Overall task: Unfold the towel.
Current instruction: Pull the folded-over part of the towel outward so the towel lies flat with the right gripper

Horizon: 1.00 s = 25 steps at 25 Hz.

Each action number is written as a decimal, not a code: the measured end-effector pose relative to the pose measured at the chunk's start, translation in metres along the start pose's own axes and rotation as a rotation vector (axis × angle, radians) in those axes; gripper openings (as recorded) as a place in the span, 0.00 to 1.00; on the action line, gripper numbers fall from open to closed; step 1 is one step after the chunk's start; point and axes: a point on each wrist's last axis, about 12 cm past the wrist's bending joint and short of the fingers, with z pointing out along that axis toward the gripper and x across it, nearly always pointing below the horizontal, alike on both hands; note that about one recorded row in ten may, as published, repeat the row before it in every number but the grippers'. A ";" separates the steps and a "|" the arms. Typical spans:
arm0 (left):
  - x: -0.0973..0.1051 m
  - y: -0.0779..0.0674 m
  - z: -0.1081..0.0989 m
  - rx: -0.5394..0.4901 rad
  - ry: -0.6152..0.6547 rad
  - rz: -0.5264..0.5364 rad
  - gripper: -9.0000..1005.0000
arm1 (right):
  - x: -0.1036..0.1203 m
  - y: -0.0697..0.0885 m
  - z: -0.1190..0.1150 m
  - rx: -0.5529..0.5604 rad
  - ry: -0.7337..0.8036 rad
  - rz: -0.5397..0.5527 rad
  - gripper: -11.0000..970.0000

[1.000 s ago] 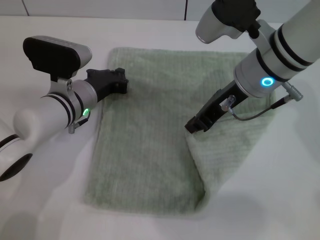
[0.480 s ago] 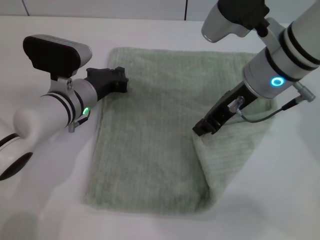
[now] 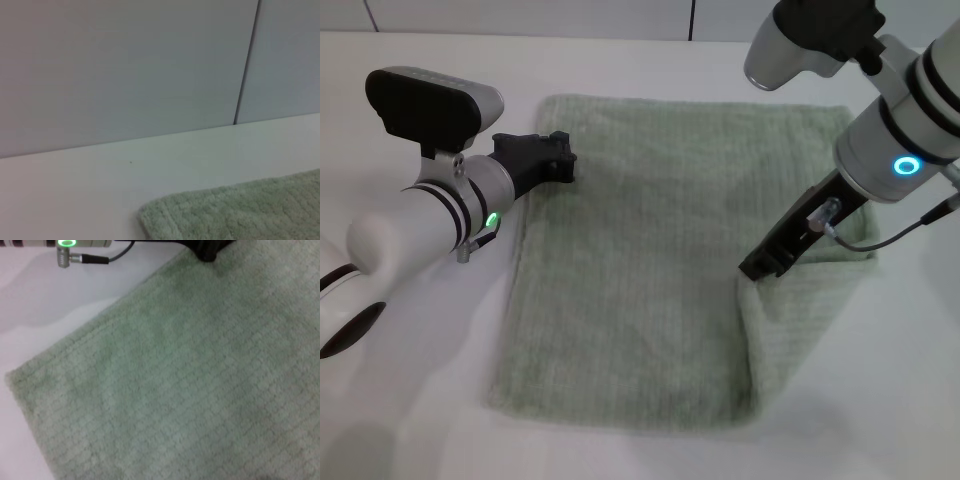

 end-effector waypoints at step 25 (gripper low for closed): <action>-0.001 0.000 0.001 -0.004 0.006 0.005 0.01 | 0.011 0.008 -0.008 -0.011 0.088 0.043 0.06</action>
